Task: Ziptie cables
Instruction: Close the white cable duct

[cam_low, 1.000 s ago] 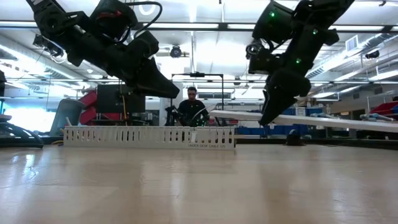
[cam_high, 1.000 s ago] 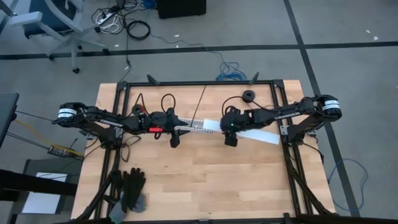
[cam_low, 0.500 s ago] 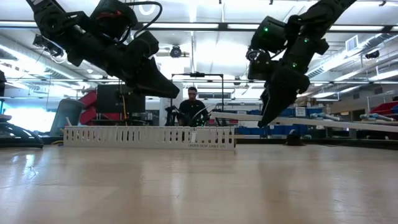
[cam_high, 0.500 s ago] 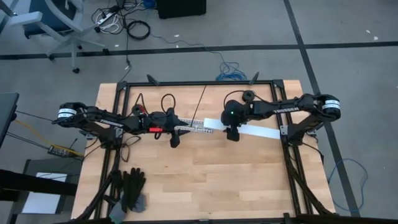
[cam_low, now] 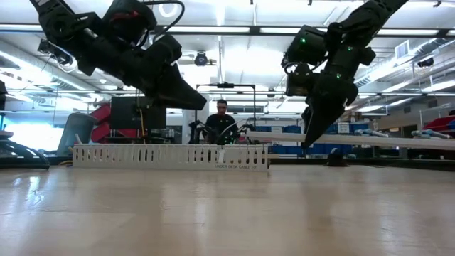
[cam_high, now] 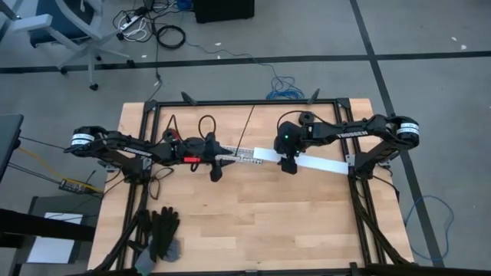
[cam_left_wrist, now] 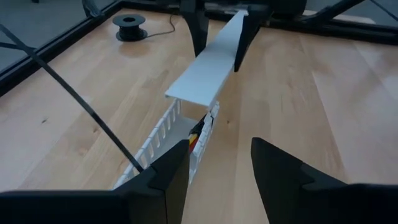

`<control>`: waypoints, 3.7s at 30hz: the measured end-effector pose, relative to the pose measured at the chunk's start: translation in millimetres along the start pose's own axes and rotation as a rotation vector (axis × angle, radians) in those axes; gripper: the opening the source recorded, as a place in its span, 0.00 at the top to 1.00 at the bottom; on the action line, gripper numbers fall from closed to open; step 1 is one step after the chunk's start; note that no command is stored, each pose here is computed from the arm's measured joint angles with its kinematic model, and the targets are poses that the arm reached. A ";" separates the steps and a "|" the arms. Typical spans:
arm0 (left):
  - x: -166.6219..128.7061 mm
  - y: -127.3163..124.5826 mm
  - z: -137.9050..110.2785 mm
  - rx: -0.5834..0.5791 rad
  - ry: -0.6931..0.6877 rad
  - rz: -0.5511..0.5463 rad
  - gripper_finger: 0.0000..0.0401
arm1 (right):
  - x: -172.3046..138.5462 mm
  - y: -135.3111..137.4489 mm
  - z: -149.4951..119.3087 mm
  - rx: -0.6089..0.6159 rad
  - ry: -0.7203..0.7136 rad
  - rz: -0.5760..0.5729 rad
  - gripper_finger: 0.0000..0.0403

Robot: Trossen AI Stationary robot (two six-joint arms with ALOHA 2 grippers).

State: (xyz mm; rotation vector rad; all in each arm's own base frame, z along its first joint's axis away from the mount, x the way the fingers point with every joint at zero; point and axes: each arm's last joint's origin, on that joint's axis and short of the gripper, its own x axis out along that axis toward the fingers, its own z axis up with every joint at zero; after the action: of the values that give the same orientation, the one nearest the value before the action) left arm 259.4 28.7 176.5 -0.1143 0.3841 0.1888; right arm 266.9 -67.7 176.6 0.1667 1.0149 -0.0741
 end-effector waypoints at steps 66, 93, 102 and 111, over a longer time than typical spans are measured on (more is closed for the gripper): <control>73.8 14.1 13.6 0.222 0.263 -0.090 0.63 | 2.2 11.4 -0.8 -0.032 0.016 -0.030 0.45; 73.8 14.0 13.7 0.193 0.263 -0.086 0.63 | 2.3 12.1 1.5 -0.036 -0.009 -0.022 0.37; 73.8 14.0 13.7 0.187 0.263 -0.085 0.63 | 2.2 12.1 3.9 -0.040 -0.034 -0.023 0.37; 73.7 13.7 13.7 0.187 0.263 -0.086 0.63 | 2.1 11.5 3.9 -0.039 -0.033 -0.042 0.39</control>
State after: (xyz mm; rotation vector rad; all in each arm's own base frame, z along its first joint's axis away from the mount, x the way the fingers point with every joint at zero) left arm 328.6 55.9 159.9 0.0289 0.6555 0.0516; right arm 272.8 -57.0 178.0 0.1078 0.9867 -0.0951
